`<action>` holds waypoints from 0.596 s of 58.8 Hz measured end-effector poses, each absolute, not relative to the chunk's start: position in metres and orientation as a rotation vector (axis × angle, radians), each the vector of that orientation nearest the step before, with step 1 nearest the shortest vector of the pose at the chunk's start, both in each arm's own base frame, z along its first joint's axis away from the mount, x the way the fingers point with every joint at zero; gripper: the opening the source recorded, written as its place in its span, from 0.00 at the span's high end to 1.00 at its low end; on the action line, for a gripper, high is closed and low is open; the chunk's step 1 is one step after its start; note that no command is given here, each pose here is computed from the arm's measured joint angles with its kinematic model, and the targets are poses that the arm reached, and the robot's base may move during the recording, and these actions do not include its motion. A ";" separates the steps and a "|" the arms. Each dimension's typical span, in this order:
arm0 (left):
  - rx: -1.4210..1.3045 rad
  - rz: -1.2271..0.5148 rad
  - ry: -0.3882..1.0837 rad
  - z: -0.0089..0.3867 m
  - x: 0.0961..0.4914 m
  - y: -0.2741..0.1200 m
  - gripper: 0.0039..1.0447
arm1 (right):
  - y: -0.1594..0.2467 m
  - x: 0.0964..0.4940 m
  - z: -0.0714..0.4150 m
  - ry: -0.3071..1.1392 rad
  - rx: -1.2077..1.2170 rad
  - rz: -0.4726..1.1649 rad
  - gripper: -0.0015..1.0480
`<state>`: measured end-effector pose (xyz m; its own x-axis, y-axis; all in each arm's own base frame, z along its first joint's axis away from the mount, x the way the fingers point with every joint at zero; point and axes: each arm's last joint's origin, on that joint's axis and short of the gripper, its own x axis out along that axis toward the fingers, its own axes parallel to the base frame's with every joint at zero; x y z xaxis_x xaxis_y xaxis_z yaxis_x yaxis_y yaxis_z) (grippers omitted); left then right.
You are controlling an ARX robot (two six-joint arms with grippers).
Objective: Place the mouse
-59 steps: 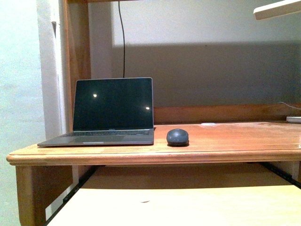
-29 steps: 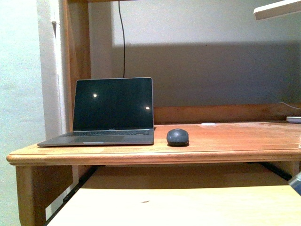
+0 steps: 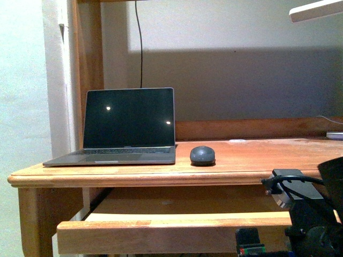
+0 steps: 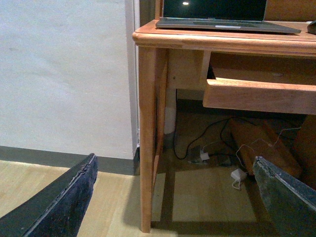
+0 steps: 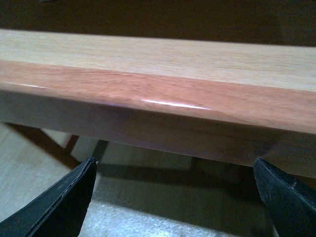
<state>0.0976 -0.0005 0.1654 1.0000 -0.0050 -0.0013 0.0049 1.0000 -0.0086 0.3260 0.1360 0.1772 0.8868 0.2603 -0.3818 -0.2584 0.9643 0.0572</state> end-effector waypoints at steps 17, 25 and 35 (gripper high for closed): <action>-0.009 -0.005 0.001 0.165 0.098 0.000 0.07 | 0.146 0.361 0.175 0.406 0.046 0.086 0.07; -0.009 -0.005 0.001 0.165 0.098 0.000 0.07 | 0.150 0.372 0.175 0.401 0.054 0.038 0.07; -0.009 -0.005 0.001 0.165 0.098 0.000 0.07 | 0.155 0.383 0.175 0.394 0.061 -0.011 0.07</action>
<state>0.0976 -0.0005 0.1654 1.0000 -0.0050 -0.0013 0.0049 1.0000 -0.0086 0.3833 0.1555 0.1751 0.9235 0.0012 -0.3835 0.0223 0.9981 0.0570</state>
